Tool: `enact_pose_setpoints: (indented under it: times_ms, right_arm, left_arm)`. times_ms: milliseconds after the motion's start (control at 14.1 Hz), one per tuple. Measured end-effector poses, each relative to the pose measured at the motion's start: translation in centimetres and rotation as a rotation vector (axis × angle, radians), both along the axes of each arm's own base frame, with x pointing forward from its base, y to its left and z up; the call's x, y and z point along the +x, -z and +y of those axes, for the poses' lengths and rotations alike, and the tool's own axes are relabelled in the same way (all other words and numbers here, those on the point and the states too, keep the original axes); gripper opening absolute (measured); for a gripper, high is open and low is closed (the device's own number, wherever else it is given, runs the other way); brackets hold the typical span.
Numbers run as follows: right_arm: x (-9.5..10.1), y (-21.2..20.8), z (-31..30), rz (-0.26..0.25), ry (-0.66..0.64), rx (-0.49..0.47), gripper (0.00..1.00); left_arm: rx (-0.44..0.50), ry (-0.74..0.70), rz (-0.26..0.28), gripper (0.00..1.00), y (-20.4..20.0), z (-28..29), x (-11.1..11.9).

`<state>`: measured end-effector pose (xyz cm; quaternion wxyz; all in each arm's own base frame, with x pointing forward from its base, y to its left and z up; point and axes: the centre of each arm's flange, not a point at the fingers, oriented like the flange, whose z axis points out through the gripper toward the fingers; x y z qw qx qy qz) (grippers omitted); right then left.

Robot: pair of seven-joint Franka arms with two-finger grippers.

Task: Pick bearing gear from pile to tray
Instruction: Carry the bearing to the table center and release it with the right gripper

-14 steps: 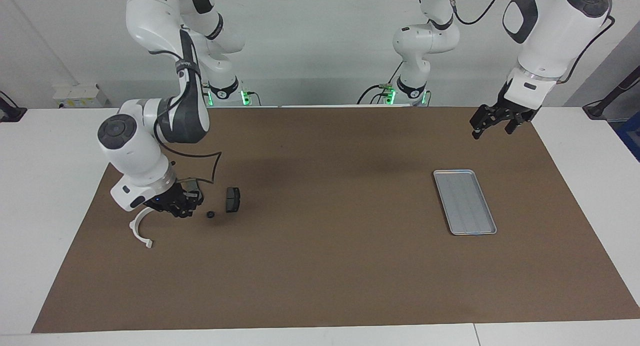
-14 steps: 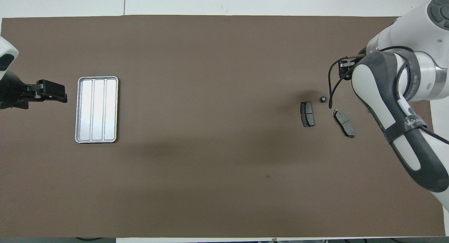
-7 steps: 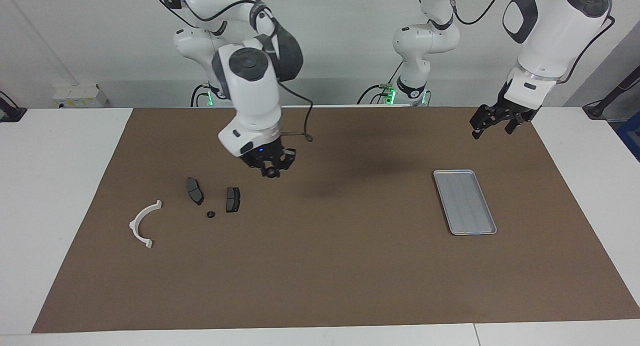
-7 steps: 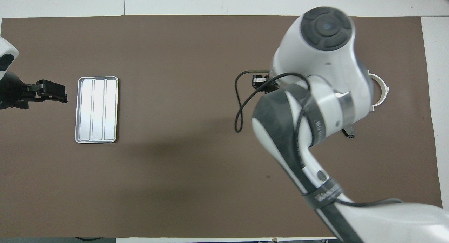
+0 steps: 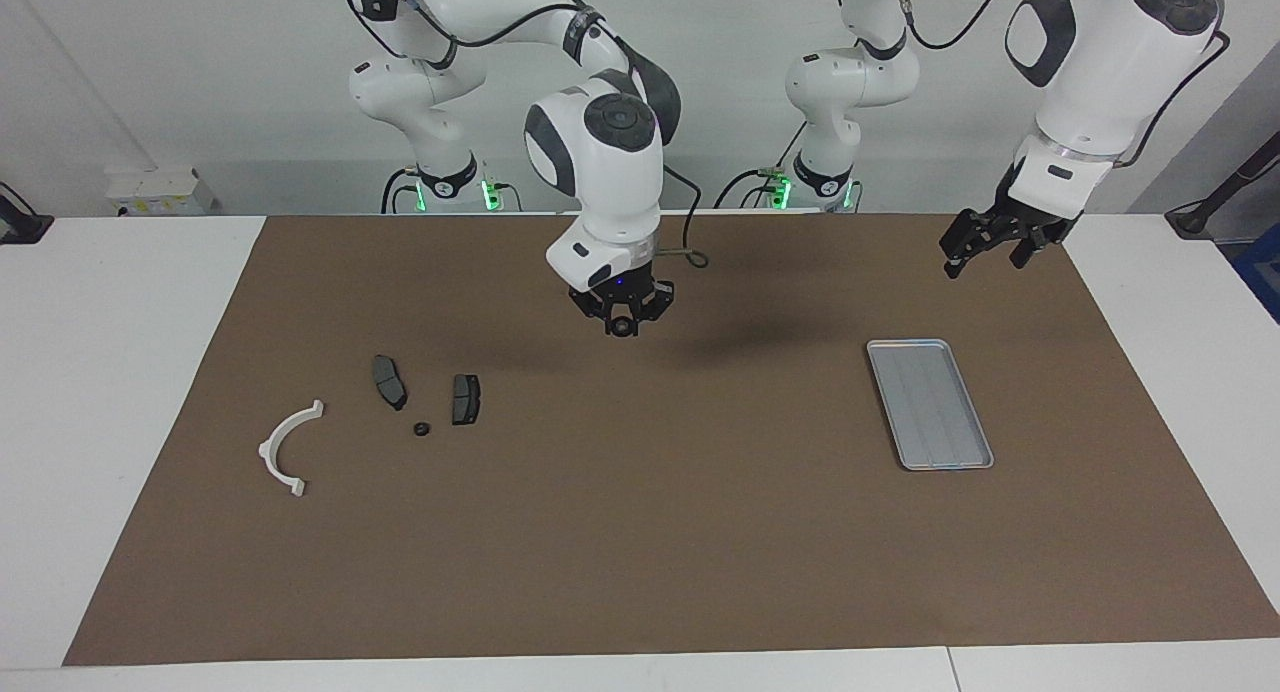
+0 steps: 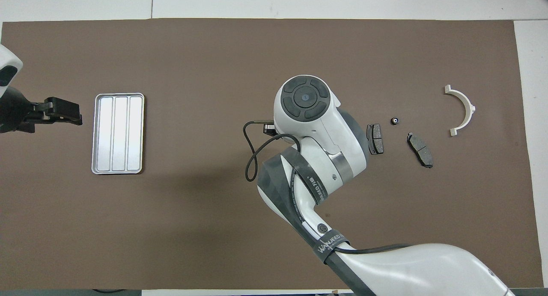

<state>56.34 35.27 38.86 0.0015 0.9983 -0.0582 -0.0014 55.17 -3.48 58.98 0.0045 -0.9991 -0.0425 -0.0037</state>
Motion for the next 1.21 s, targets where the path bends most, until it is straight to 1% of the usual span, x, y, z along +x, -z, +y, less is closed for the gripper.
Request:
enact_pose_setpoints:
  times_ms: [426, 639, 995, 1208]
  right_arm:
    - [-1.4, 3.5, 4.1, -0.024, -0.013, 0.019, 0.35]
    - [-1.1, 5.9, 4.6, -0.029, -0.012, 0.023, 0.35]
    - [-0.6, 8.4, 4.7, -0.044, -0.012, 0.027, 0.35]
    - [-0.3, 9.9, 4.5, -0.043, -0.008, 0.024, 0.35]
  left_arm:
    - [0.000, 0.000, 0.000, 1.00, 0.0, 0.0, 0.0]
    - [0.000, 0.000, 0.000, 1.00, 0.0, 0.0, 0.0]
    - [0.000, 0.000, 0.000, 1.00, 0.0, 0.0, 0.0]
    - [0.000, 0.000, 0.001, 1.00, 0.0, 0.0, 0.0]
